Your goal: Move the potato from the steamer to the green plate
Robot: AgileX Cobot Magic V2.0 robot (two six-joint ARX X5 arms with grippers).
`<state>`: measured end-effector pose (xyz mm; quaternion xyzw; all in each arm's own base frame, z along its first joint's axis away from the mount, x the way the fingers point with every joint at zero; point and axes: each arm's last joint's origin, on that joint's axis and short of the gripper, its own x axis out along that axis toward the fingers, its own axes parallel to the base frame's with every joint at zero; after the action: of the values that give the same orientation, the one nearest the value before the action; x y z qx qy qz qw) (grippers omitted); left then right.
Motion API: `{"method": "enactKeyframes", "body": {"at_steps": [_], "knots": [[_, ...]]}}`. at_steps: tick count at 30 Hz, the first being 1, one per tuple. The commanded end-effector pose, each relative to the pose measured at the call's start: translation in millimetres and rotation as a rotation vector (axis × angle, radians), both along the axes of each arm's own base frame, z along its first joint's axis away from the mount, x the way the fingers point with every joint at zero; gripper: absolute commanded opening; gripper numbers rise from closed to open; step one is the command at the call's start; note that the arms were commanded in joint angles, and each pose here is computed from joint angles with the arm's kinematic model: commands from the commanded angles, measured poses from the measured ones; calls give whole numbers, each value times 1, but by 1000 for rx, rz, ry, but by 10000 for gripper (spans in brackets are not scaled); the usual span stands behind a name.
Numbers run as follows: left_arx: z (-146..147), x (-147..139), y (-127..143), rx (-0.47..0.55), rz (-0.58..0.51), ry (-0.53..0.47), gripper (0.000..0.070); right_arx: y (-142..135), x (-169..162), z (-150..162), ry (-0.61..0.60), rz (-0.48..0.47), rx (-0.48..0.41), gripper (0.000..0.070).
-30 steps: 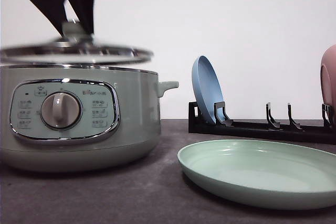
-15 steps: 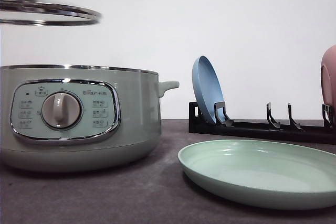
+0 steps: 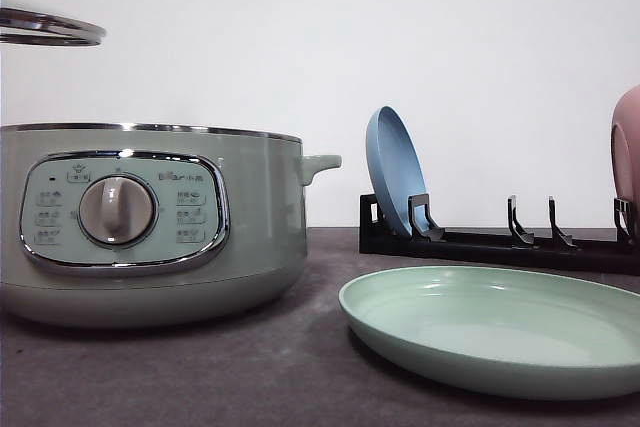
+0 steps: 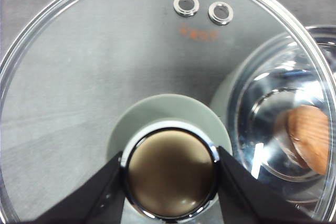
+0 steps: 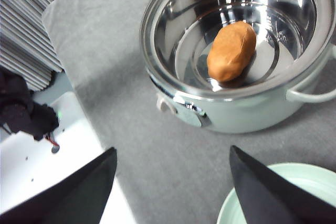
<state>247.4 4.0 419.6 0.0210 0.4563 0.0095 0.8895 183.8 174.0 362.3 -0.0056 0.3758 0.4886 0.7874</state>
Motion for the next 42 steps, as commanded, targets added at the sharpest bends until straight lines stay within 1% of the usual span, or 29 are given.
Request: {"method": "enactKeyframes", "body": {"at_steps": [1, 7, 13, 17, 22, 27, 35, 36, 39, 42], "knots": [[10, 0, 2, 6, 4, -63, 1, 8, 6, 3, 15, -11, 16, 426], [10, 0, 7, 7, 25, -65, 1, 34, 35, 9, 30, -8, 1, 426], [10, 0, 9, 7, 33, -65, 1, 72, 73, 14, 32, 8, -18, 427], [10, 0, 10, 7, 37, -65, 1, 98, 96, 8, 25, -5, -48, 427], [10, 0, 10, 7, 37, -65, 1, 128, 117, -10, 17, -20, -88, 427], [10, 0, 10, 6, 37, -65, 1, 152, 126, -35, 8, -46, -159, 427], [10, 0, 10, 6, 37, -65, 1, 179, 127, -73, -13, -80, -267, 431], [10, 0, 10, 6, 37, -65, 1, 181, 127, -77, -17, -85, -279, 438], [10, 0, 10, 6, 37, -63, 1, 186, 128, -88, -23, -101, -315, 489], [10, 0, 10, 6, 37, -62, 1, 190, 129, -98, -11, -97, -336, 492]]}}
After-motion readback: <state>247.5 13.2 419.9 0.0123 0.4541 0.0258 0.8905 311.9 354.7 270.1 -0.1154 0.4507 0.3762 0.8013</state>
